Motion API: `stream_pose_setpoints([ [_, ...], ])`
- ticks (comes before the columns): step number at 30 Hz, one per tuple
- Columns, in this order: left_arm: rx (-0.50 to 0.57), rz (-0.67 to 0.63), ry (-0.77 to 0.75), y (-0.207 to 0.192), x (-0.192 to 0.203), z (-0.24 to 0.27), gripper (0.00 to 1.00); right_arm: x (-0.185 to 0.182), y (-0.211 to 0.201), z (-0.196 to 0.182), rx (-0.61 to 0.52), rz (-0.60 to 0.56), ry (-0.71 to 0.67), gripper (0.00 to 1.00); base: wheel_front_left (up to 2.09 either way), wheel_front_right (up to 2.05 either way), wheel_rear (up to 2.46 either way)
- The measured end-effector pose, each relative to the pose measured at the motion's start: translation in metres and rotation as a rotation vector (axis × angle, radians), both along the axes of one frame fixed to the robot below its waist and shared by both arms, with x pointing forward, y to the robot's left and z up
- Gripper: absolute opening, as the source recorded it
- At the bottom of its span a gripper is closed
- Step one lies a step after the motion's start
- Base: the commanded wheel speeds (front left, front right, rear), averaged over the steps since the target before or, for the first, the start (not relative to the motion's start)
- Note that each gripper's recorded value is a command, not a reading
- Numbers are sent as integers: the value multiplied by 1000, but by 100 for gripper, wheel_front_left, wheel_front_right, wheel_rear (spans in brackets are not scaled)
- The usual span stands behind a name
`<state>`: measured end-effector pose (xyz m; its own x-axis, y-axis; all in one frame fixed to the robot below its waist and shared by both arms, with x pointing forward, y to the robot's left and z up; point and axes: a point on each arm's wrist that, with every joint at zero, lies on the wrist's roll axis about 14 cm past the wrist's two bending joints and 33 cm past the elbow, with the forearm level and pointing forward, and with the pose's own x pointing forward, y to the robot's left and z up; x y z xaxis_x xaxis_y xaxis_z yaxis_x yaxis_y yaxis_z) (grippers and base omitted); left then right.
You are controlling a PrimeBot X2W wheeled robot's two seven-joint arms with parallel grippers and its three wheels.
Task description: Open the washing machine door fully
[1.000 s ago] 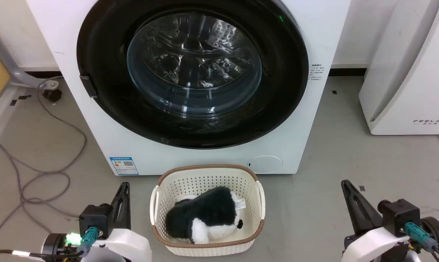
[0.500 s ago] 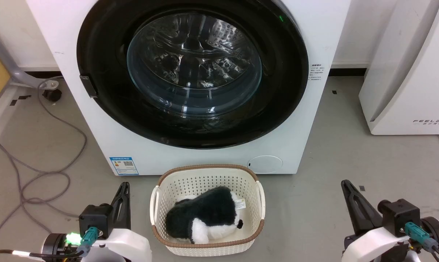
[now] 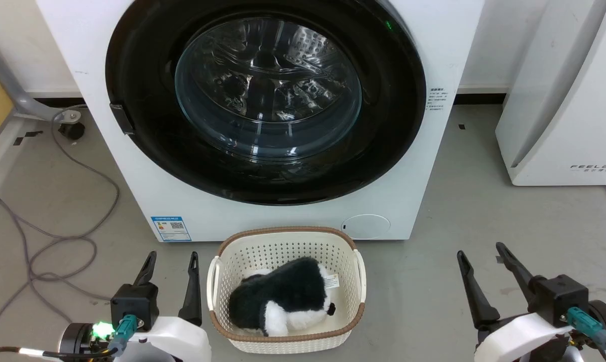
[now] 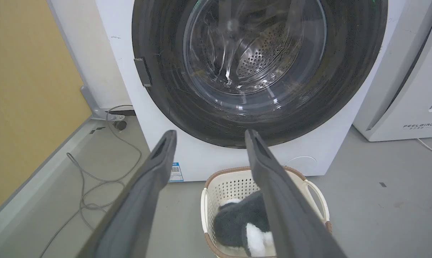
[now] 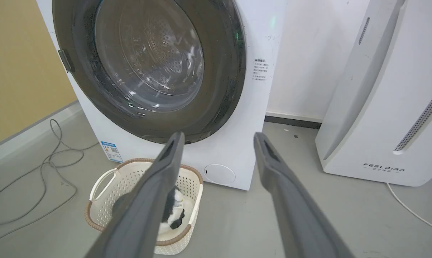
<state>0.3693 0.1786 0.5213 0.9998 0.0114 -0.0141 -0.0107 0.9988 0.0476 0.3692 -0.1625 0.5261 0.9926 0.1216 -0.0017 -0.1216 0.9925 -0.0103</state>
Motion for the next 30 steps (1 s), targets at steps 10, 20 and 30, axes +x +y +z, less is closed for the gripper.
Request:
stream_pose_setpoints([
  [10, 0, 11, -14, 0, 0, 1, 100, 1, -3, 6, 94, -10, -26, 0, 0, 0, 0],
  [20, 2, 24, -32, 1, 8, 2, 100, 24, -24, 11, 402, -71, -45, 0, 0, 0, 0],
  [30, 4, 40, -41, 4, 25, 0, 100, 67, -47, 14, 568, -113, -52, 0, 0, 0, 0],
])
